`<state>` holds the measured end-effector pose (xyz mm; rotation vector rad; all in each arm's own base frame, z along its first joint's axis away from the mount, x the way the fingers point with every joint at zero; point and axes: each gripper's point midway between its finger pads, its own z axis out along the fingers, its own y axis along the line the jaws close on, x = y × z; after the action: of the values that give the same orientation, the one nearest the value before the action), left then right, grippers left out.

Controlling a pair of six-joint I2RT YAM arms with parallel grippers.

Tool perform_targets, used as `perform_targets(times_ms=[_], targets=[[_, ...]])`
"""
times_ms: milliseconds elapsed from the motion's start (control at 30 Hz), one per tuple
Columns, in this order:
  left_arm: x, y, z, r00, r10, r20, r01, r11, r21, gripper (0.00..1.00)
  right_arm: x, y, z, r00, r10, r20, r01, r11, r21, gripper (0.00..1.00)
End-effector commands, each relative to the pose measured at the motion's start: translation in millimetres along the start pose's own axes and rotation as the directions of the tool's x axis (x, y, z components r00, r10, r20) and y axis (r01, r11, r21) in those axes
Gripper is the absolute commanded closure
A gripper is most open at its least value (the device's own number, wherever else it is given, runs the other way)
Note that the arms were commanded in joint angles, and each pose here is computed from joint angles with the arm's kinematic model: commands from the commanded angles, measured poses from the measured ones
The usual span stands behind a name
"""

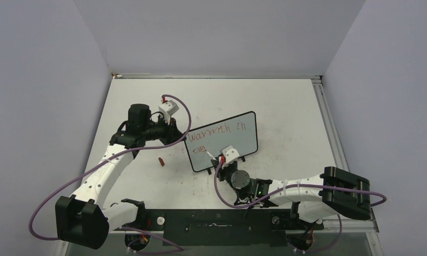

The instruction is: Write a sentence on the whiteboard

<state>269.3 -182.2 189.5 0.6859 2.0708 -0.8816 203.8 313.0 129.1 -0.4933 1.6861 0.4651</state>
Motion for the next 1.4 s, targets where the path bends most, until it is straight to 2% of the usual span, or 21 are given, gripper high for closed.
perform_targets(times_ms=[0, 333, 867, 1100, 1367], targets=[[11.2, 5.5, -1.6, 0.999, -0.013, -0.037, 0.012, 1.000, -0.029, 1.00, -31.5, -4.8, 1.5, 0.995, 0.033, 0.090, -0.036, 0.999, 0.030, 0.95], [10.9, 5.6, -1.9, 0.999, -0.012, -0.036, 0.011, 0.999, -0.030, 1.00, -46.5, -8.8, 8.0, 0.991, 0.047, 0.127, -0.051, 0.998, 0.026, 0.95], [10.6, 5.3, -1.9, 0.999, -0.012, -0.035, 0.011, 1.000, -0.029, 1.00, -27.9, -18.3, 0.9, 0.995, 0.059, 0.082, -0.063, 0.997, 0.045, 0.95], [11.0, 5.5, -1.6, 0.999, -0.012, -0.036, 0.011, 1.000, -0.029, 1.00, -40.3, -8.8, -2.7, 0.992, 0.053, 0.118, -0.053, 0.999, -0.008, 0.95], [11.5, 5.8, -1.2, 0.999, -0.014, -0.038, 0.013, 1.000, -0.028, 1.00, -46.3, -7.9, 1.4, 0.990, 0.044, 0.133, -0.045, 0.999, 0.005, 0.95]])
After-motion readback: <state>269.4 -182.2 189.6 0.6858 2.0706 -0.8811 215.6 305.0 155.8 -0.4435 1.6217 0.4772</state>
